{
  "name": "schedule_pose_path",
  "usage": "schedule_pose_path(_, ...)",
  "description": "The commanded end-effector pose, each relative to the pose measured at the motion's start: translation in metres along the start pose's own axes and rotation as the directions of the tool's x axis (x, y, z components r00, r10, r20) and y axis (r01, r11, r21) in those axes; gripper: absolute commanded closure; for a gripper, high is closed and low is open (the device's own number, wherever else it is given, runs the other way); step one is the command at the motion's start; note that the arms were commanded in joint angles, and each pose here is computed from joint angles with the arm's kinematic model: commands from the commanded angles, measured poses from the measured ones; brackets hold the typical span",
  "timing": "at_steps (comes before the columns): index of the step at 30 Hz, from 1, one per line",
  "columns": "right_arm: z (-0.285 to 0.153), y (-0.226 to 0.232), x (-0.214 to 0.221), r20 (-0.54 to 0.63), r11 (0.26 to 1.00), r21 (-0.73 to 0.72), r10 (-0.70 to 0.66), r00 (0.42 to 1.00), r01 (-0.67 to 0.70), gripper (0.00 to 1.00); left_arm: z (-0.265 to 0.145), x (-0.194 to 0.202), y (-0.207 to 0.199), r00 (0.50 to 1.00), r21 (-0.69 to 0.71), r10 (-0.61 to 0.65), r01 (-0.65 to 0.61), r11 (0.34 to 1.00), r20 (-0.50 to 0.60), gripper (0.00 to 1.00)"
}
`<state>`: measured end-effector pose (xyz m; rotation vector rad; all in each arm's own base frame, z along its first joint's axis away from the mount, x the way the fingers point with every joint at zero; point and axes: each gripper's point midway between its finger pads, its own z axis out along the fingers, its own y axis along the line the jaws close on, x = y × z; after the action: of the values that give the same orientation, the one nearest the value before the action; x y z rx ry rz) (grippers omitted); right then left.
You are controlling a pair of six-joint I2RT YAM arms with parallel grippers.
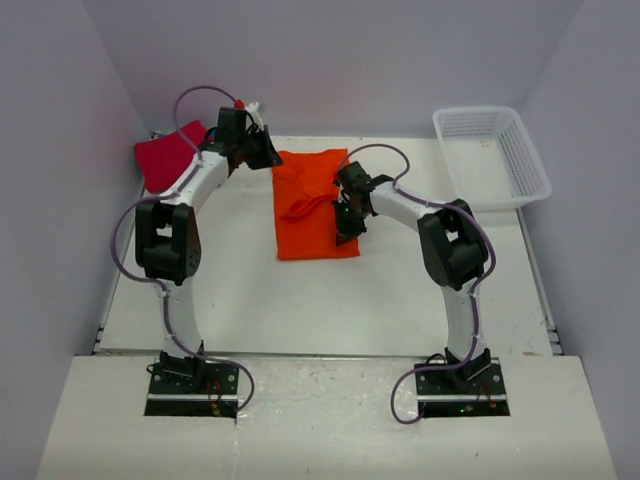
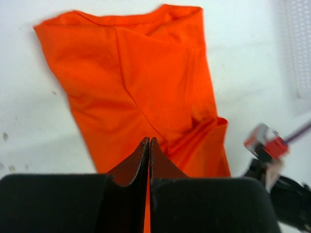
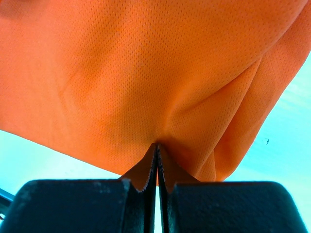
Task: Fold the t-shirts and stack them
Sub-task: Fold the folded rectangular tshirt in 1/3 of the way
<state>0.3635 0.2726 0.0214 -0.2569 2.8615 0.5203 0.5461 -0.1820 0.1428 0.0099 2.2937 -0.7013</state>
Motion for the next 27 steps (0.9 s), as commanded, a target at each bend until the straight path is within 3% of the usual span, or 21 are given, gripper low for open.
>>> schedule_pose_path(1, -0.017, 0.010, -0.018, 0.058, 1.000, -0.011, -0.023, 0.998, 0.024, 1.00, -0.040, 0.016, -0.065, 0.999, 0.134, 0.038, -0.039, 0.990, 0.010, 1.00)
schedule_pose_path(8, -0.010, 0.015, -0.024, 0.052, 0.999, -0.027, -0.020, 0.998, 0.022, 1.00, -0.047, 0.099, -0.086, 0.998, 0.193, 0.014, -0.003, 0.981, -0.057, 1.00)
schedule_pose_path(27, -0.003, 0.005, -0.021, 0.039, 1.000, 0.012, -0.010, 0.999, 0.010, 1.00, 0.027, 0.150, -0.045, 0.982, 0.112, -0.003, 0.025, 0.993, -0.189, 1.00)
